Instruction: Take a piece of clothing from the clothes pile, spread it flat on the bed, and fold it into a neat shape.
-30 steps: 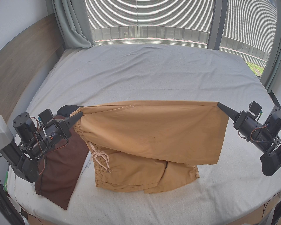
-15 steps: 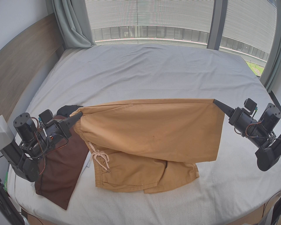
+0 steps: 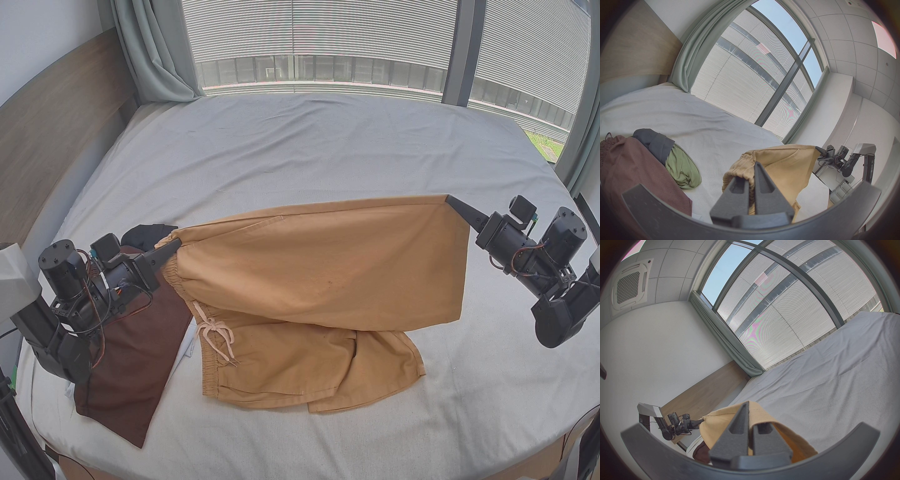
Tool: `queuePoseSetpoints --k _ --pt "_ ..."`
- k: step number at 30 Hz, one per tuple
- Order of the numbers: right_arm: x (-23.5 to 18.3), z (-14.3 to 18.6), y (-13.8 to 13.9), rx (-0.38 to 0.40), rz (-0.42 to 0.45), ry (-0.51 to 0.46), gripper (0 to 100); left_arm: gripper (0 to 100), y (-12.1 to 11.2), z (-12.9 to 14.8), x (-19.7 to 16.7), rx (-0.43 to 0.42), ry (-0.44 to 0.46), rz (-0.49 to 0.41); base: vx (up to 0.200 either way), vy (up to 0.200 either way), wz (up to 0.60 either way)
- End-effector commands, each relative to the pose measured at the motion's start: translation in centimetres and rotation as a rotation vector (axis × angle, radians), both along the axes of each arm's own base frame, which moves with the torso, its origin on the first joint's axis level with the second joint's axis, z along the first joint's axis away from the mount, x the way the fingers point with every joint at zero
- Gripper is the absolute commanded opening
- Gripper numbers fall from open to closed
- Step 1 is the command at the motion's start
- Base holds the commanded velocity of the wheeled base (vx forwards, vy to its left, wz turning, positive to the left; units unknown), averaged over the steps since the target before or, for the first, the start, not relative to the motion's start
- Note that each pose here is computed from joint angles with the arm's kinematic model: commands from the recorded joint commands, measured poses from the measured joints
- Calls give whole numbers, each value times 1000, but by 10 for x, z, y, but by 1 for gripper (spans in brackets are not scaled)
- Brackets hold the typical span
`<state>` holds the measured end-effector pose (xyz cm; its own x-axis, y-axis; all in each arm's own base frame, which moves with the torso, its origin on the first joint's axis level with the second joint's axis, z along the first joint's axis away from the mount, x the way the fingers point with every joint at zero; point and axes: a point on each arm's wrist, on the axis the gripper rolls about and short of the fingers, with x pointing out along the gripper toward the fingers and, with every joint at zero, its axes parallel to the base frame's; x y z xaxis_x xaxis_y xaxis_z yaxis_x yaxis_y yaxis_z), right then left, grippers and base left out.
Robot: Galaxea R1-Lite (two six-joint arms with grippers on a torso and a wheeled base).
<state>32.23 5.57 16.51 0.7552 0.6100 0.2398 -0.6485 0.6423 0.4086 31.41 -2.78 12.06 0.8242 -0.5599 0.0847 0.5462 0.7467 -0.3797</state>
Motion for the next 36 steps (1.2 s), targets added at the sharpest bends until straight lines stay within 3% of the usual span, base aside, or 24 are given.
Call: queuePoseSetpoints --k 1,21,36 --pt "12 -8 1 -2 -2 12 0 0 -1 -10 11 0 18 5 0 0 0" --pt "44 -9 5 9 -3 -33 0 0 -3 -24 37 -10 23 45 0 0 0" --pt "87 -23 5 48 -3 -2 0 0 -10 -36 77 -91 8 111 0 0 0"
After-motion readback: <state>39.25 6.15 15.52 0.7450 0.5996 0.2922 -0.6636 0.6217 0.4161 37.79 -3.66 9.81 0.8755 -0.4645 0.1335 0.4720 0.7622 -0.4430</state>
